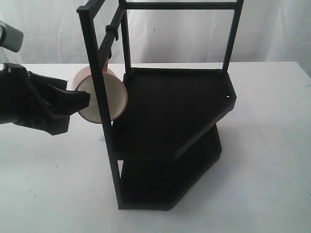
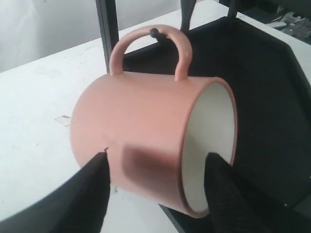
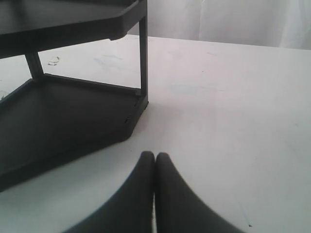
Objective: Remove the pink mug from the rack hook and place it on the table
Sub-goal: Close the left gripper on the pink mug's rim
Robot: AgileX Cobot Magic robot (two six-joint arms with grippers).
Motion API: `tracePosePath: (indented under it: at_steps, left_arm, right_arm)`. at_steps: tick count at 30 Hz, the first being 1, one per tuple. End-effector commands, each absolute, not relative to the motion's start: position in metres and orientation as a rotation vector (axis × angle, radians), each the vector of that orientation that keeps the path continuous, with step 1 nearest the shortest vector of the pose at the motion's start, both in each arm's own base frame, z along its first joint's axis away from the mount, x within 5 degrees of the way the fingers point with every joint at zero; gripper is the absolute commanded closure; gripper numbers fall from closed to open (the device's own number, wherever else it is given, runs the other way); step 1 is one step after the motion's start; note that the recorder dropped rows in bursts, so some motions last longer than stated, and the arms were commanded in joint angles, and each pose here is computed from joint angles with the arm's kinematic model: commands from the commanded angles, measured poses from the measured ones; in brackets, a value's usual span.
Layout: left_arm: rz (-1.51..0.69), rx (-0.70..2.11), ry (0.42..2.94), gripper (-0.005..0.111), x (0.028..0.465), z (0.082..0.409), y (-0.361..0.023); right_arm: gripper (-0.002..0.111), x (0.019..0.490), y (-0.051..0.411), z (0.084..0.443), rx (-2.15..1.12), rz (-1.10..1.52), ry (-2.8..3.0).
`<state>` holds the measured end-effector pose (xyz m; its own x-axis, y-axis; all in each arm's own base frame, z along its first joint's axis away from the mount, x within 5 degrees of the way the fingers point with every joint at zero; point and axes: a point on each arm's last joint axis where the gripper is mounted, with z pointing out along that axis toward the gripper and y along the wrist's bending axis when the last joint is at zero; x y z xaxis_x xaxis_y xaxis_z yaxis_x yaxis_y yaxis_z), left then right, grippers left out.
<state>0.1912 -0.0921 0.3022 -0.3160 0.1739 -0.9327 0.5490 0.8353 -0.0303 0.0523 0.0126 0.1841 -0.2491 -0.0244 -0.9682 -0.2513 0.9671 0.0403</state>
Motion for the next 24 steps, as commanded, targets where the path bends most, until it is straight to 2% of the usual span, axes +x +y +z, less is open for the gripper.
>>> tracePosePath:
  at_steps: [1, 10, 24]
  left_arm:
    - [-0.38, 0.501, 1.888, 0.046, 0.197, 0.299, -0.093]
    - [-0.24, 0.441, 1.849, 0.046, 0.205, 0.302, -0.084]
    - [-0.233, 0.467, 1.88, 0.046, 0.22, 0.298, -0.09]
  right_arm:
    - [0.108, 0.052, 0.012, 0.183, -0.196, 0.218, 1.812]
    - [0.108, 0.052, 0.012, 0.183, -0.196, 0.218, 1.812]
    - [0.108, 0.052, 0.012, 0.183, -0.179, 0.233, 1.815]
